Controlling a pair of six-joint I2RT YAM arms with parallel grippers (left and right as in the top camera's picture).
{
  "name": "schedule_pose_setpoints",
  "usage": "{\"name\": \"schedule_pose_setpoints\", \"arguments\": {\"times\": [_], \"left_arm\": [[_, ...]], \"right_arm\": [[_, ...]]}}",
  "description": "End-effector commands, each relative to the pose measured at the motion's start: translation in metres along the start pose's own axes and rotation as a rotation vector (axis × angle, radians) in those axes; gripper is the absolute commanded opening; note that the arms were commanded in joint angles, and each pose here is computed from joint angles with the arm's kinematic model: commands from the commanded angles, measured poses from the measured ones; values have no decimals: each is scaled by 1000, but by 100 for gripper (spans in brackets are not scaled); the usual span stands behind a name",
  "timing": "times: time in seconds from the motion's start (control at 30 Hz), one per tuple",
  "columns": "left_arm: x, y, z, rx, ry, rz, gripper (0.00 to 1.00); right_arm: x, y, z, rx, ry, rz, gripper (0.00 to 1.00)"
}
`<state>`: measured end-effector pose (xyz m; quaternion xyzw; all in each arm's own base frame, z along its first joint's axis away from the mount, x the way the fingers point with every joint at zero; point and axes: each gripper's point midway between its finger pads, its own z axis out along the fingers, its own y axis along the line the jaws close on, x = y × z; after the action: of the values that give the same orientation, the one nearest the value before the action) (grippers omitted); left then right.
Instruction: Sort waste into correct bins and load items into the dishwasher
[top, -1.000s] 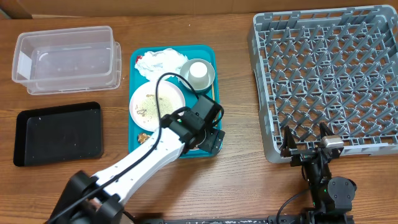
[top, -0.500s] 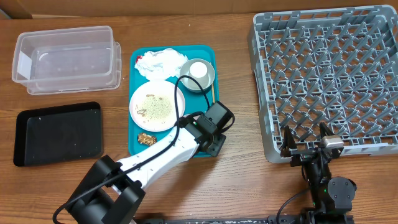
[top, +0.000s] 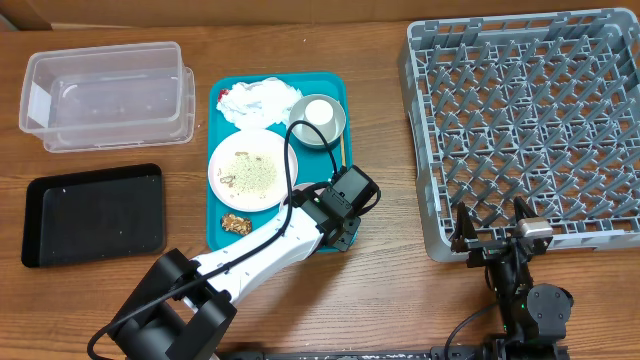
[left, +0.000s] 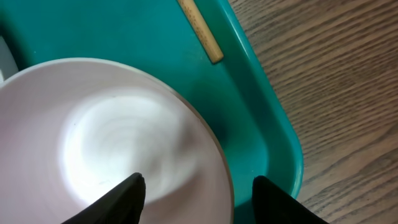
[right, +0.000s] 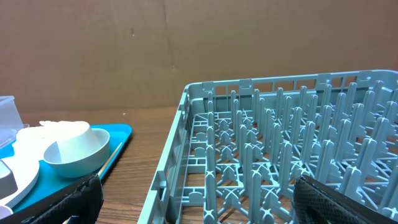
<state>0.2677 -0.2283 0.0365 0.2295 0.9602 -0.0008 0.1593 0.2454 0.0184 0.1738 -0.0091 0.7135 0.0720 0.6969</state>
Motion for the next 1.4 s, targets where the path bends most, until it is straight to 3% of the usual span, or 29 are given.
{"name": "schedule_pose_setpoints", "arguments": {"times": [0.0,0.47,0.57,0.7,0.8,1.03,1.37], "left_arm": [[-14,-1,-7,-13,-20,-53,58],[-72,12,-104,-15,-71,-148,61],[-59,40,-110,-60,7,-251,62],[-31,88,-111,-134,140,-361,75],[-8,125,-113,-173,235,-462,100],[27,163,-96,-125,353,-651,100],[91,157,-38,-135,482,-663,100]], "right_arm": [[2,-2,0,11,-5,-7,100],[1,-2,0,11,-5,-7,100],[2,-2,0,11,-5,-7,100],[2,-2,0,11,-5,-7,100],[2,-2,0,11,-5,-7,100],[2,-2,0,11,-5,-7,100],[1,-2,0,11,-5,-7,100]]}}
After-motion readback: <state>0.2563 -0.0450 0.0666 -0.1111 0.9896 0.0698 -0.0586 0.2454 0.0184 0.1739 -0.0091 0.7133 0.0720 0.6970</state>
